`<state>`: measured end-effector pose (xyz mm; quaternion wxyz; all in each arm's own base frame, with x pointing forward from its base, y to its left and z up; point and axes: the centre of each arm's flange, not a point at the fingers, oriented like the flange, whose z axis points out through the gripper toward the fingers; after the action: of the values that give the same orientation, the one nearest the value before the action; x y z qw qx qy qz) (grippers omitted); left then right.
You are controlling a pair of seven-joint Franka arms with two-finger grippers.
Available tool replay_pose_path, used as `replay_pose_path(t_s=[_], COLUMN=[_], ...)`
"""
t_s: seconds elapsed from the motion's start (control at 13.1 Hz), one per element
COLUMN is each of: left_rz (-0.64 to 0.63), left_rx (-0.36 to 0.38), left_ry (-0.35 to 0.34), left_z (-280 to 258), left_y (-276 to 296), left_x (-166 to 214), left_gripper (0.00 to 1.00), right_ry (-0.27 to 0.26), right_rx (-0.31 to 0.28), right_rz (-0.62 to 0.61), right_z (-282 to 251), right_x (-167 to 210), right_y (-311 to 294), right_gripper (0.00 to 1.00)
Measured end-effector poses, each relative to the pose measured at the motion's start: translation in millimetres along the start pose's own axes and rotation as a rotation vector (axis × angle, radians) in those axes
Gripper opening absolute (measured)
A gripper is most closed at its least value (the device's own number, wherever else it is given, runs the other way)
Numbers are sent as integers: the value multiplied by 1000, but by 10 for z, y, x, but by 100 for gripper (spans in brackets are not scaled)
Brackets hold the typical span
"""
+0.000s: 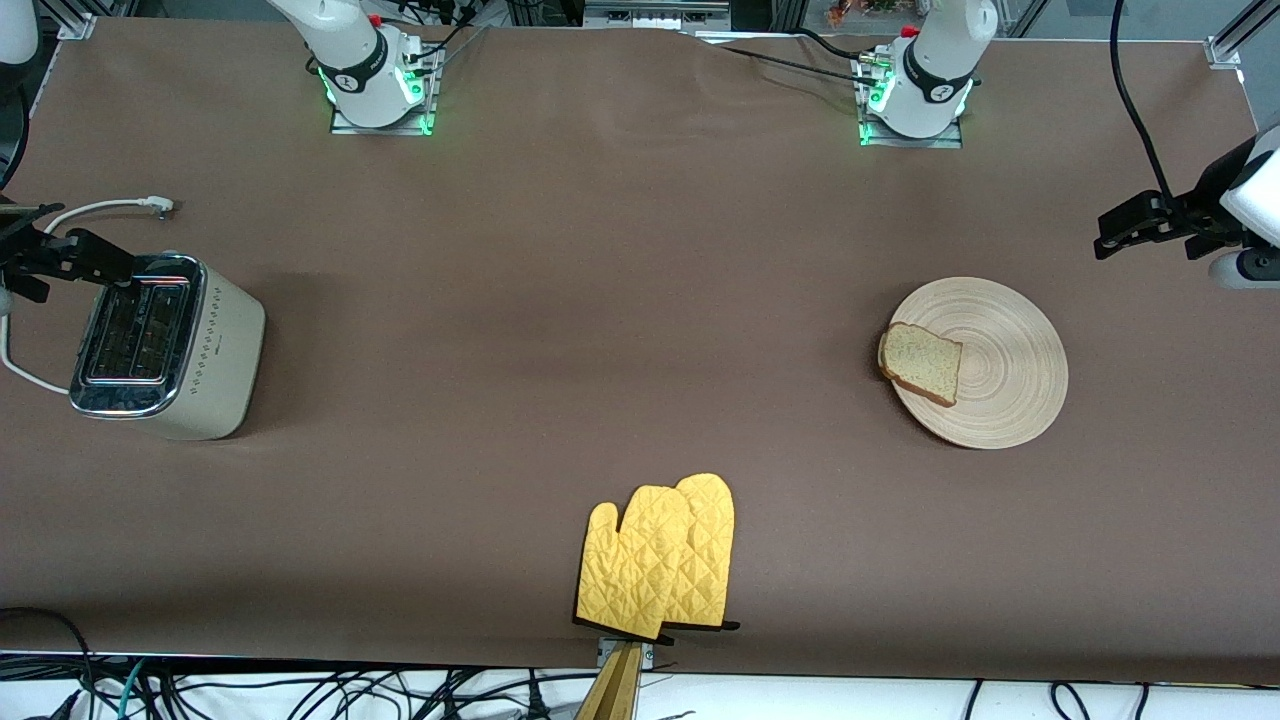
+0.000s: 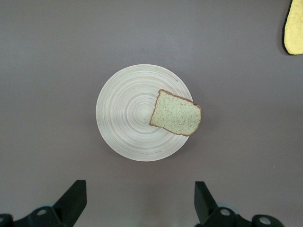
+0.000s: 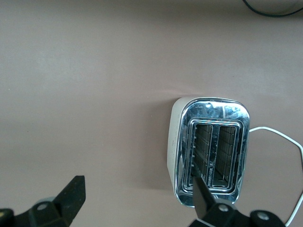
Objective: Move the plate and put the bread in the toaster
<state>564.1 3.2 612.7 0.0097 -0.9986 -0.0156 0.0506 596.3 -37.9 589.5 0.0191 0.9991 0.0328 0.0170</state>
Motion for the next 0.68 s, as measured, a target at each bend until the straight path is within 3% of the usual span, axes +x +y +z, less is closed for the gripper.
replay_pose_path(t_s=[0.3,0.68], left_rz=[-47,-11], left_rx=[-20,-80], left_ry=[-35,-76], left_z=[131,688], left_y=[-290,-1241], left_x=[-2,55], left_gripper=[100,100], right_ry=[0,0], right_rx=[0,0], right_rz=[0,0], right_z=[0,1], right_x=[0,0], right_y=[1,1], right_gripper=[100,100])
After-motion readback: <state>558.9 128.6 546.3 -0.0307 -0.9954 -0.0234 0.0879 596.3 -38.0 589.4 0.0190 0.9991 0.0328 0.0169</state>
